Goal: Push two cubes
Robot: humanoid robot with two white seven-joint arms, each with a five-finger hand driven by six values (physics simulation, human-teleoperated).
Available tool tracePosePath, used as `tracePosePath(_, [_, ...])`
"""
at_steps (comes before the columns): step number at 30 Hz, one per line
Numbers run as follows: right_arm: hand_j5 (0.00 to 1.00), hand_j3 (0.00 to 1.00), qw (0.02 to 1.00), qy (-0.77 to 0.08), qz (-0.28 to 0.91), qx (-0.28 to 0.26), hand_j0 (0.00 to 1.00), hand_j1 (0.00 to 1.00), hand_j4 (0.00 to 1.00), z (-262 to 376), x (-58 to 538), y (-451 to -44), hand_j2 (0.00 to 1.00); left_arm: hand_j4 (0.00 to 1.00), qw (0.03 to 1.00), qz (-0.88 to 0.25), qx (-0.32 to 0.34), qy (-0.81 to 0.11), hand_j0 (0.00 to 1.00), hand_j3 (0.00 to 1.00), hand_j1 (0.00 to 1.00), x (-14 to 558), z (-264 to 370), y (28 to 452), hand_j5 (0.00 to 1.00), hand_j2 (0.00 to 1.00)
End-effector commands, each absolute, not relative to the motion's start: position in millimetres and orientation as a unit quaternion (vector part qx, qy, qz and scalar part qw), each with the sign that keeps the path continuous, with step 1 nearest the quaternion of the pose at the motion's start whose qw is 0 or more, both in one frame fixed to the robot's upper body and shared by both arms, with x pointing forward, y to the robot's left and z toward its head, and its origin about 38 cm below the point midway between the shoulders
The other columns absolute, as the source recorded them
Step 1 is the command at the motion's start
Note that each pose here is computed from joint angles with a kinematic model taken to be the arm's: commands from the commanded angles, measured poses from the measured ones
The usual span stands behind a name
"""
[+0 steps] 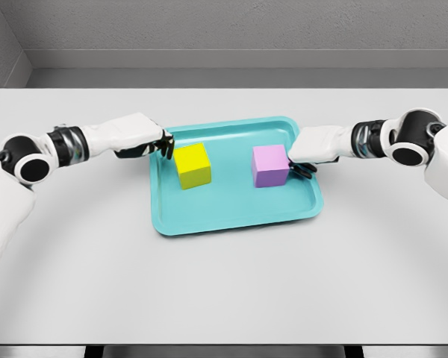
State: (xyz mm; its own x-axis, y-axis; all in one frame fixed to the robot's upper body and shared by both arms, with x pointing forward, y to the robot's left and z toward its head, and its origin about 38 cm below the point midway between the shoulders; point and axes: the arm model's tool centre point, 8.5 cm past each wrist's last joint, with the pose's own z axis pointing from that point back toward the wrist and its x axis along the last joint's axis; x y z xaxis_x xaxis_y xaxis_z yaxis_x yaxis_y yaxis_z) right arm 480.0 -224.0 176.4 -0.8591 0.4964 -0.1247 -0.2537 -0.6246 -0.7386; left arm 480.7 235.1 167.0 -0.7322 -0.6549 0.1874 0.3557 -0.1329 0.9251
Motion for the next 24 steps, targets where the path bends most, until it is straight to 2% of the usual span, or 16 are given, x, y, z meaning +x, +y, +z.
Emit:
tracePosePath(1, [0.12,0.12,0.211,-0.380,0.886,-0.160,0.12,0.12,0.12,177,480,-223,0.12,0.37,0.345,-0.737,0.127,-0.567,0.37,0.37,0.37,481,165,231,0.37,0.37])
tracePosePath(12, [0.12,0.12,0.206,-0.386,0.886,-0.155,0.12,0.12,0.12,176,479,-213,0.12,0.36,0.339,-0.733,0.116,-0.578,0.36,0.36,0.36,481,164,216,0.36,0.36])
tracePosePath(24, [0.12,0.12,0.221,-0.383,0.882,-0.161,0.12,0.12,0.12,175,483,-216,0.12,0.35,0.352,-0.732,0.125,-0.569,0.35,0.35,0.35,478,164,242,0.35,0.35])
